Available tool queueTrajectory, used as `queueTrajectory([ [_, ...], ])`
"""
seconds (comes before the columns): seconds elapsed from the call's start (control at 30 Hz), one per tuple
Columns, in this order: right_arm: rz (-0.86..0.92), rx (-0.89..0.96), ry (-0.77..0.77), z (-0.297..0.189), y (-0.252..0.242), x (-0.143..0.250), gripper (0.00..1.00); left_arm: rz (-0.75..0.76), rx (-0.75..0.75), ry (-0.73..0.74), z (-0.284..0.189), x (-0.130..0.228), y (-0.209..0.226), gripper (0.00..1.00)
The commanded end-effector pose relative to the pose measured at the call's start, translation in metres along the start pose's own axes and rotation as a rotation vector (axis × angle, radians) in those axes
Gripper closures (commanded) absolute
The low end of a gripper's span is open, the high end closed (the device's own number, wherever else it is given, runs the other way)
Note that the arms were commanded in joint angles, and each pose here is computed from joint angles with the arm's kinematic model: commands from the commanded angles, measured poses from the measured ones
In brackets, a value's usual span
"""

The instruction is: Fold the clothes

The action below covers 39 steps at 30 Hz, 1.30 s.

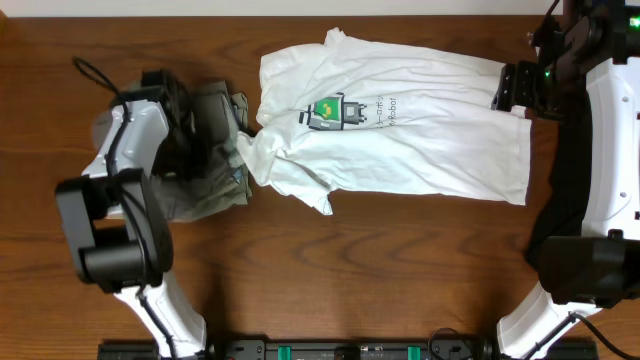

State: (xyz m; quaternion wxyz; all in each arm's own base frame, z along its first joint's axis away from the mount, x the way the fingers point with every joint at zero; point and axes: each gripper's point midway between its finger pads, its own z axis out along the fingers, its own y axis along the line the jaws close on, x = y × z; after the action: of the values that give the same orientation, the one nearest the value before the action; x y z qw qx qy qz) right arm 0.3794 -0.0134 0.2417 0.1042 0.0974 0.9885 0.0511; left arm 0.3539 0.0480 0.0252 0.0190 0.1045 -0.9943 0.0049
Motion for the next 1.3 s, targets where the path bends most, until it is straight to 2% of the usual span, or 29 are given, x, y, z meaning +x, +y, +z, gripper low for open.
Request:
queueTrajectory([
  [0.0,0.018,-0.004,-0.016,-0.003,-0.001,-0.002,0.23,-0.063,-0.140,0.100,0.025,0.020,0.038,0.91],
  [0.07,0.018,-0.005,-0.021,-0.003,-0.001,-0.003,0.24,-0.151,-0.274,0.104,0.026,0.022,0.073,0.92],
  [0.17,0.017,-0.005,-0.020,-0.003,-0.001,-0.003,0.24,-0.253,-0.349,0.088,0.022,0.023,0.109,0.92],
  [0.27,0.017,-0.006,-0.021,-0.003,-0.001,-0.003,0.23,-0.329,-0.331,0.062,0.017,0.018,0.132,0.93],
  [0.37,0.016,-0.007,-0.035,-0.003,0.000,-0.007,0.19,-0.381,-0.229,0.028,0.008,0.007,0.135,0.93],
  [0.5,0.031,-0.009,-0.061,0.000,-0.002,-0.016,0.12,-0.351,-0.083,-0.046,-0.024,-0.013,0.118,0.91],
  [0.63,0.108,0.044,-0.049,0.010,-0.023,-0.022,0.11,-0.286,-0.018,-0.169,-0.074,-0.028,0.095,0.86],
  [0.73,0.227,0.127,-0.045,0.012,-0.065,-0.023,0.08,-0.232,0.015,-0.274,-0.118,-0.028,0.071,0.74],
  [0.83,0.296,0.028,-0.001,0.021,-0.081,-0.021,0.08,-0.174,0.025,-0.361,-0.154,-0.020,0.048,0.54],
  [0.9,0.327,-0.002,0.056,0.031,-0.093,-0.012,0.12,-0.131,0.047,-0.397,-0.172,-0.013,0.030,0.48],
  [1.03,0.366,0.008,0.149,0.056,-0.113,0.009,0.15,-0.040,0.122,-0.382,-0.186,0.009,-0.009,0.47],
  [1.27,0.372,-0.025,0.264,0.119,-0.108,0.040,0.16,0.138,0.172,-0.247,-0.156,0.042,-0.069,0.47],
])
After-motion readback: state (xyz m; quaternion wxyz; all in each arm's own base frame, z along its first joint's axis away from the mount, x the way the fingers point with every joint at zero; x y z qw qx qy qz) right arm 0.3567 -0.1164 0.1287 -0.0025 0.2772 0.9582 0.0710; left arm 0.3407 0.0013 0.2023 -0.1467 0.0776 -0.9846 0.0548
